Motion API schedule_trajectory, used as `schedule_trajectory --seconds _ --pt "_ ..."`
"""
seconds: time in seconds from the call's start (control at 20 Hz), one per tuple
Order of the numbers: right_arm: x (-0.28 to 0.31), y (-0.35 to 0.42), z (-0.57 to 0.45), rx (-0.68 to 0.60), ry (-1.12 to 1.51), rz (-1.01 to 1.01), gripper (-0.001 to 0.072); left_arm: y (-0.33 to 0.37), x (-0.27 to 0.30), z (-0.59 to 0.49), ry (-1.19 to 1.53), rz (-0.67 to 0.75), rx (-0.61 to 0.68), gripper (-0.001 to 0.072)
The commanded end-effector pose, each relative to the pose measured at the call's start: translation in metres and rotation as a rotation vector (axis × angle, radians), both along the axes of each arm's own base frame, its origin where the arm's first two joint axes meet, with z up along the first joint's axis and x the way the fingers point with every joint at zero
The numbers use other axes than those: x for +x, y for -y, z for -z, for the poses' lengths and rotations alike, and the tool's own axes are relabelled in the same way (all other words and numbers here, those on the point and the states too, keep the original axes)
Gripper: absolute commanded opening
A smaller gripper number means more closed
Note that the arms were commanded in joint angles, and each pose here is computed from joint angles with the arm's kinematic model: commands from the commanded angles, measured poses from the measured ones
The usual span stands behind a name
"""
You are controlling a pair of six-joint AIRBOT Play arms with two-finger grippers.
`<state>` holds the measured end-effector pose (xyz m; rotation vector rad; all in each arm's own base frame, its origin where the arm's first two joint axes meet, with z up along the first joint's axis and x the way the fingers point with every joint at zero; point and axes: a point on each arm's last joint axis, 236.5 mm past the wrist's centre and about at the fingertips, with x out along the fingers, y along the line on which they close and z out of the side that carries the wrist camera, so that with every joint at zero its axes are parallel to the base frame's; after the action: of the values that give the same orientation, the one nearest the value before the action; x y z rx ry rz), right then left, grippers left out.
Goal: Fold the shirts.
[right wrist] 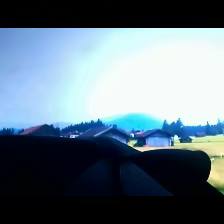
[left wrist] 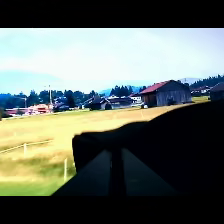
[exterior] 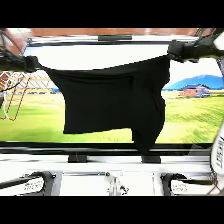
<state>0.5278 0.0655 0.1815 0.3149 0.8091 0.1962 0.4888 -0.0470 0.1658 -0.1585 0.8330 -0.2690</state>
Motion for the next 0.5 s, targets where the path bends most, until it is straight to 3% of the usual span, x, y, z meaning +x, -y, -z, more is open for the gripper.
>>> schedule_trajectory --seconds 0.0,0.25,0.3,0.35,0.4,0.45 --pt "0.056 0.002 0.058 0.079 -0.004 0.104 0.0070 0.009 0.043 0.068 -0.072 -0.034 -0.101 0.0035" --pt "0.047 -0.021 0.151 0.168 -0.263 0.085 0.0071 0.041 0.053 0.138 -0.242 -0.033 -0.297 0.0042" --pt "0.041 -0.026 0.161 0.186 -0.309 0.073 0.0137 0.046 0.049 0.146 -0.286 -0.030 -0.324 0.0203" --pt "0.034 -0.028 0.162 0.200 -0.339 0.061 0.0426 0.047 0.041 0.151 -0.332 -0.033 -0.339 0.0524" --pt "0.027 -0.026 0.157 0.196 -0.356 0.044 0.0593 0.044 0.032 0.151 -0.371 -0.027 -0.347 0.0673" --pt "0.015 -0.019 0.149 0.169 -0.372 0.014 0.0593 0.038 0.020 0.148 -0.417 -0.007 -0.348 0.0671"
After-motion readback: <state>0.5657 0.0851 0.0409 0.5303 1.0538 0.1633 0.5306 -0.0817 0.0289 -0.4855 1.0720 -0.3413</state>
